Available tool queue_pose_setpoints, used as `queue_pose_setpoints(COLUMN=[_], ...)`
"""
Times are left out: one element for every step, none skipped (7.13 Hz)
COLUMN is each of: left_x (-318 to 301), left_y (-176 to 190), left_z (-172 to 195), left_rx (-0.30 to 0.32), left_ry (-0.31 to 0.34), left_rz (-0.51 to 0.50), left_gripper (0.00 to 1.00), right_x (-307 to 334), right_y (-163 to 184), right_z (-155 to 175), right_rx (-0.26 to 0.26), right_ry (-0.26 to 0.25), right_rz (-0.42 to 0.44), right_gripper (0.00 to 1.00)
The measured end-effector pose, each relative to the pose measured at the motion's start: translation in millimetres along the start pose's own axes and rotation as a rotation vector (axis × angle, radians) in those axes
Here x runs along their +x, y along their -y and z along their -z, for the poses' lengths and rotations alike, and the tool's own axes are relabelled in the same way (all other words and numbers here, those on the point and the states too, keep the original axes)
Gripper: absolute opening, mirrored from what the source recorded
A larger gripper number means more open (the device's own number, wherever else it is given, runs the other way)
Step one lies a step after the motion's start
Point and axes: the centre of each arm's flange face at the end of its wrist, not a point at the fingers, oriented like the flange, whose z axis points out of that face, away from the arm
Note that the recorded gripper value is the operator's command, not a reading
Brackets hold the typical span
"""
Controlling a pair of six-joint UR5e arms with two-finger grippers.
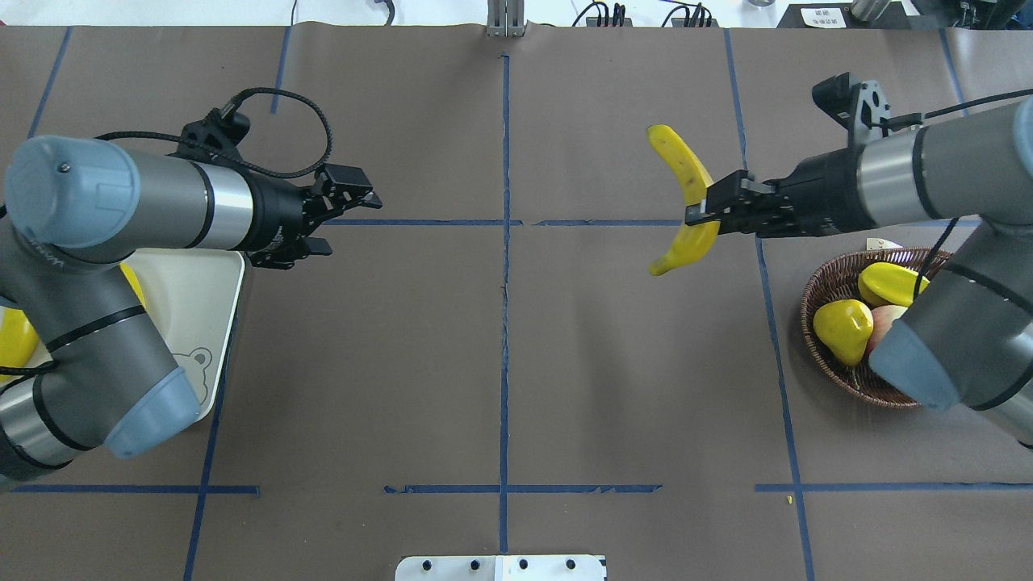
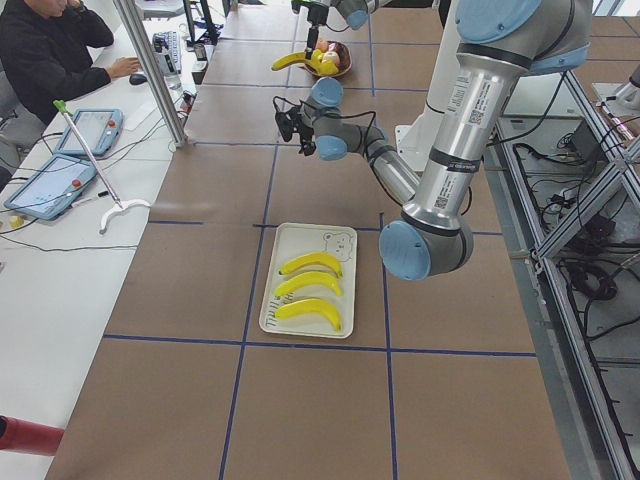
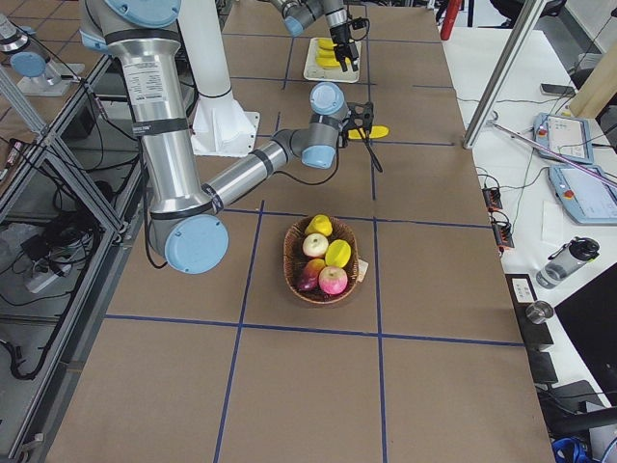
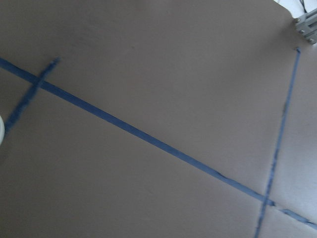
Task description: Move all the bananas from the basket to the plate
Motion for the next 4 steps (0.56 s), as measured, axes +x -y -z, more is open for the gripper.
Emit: queue_pose_setpoints(left_x=[24.5,41.7,52.4,61.6], left_y=[-19.5,-34.1,-44.2,-51.0], left_z=[-0.4,0.1,0.1,1.0], left_rx=[-0.031,-0.055,-0.071,-0.082], left_ry=[-0.038,-0.065,-0.08,-0.094], left_rz=[0.019,0.022,0.02,0.017], left_gripper=[0.99,0.99,0.99,0.99], right_x=[-31.4,-70.7,-108.3,-133.3], right_y=[-26.0,-50.3,-74.5,-101.5], right_z=[-26.7,-50.3,-70.8,-88.5], right_rx=[0.003,-0.004,-0.003,0.01], right_ry=[0.013,-0.002,-0.022,-0.032], right_rz=[-0.004,-0.006,-0.001,0.014], right_gripper=[0.0,0.0,0.0,0.0])
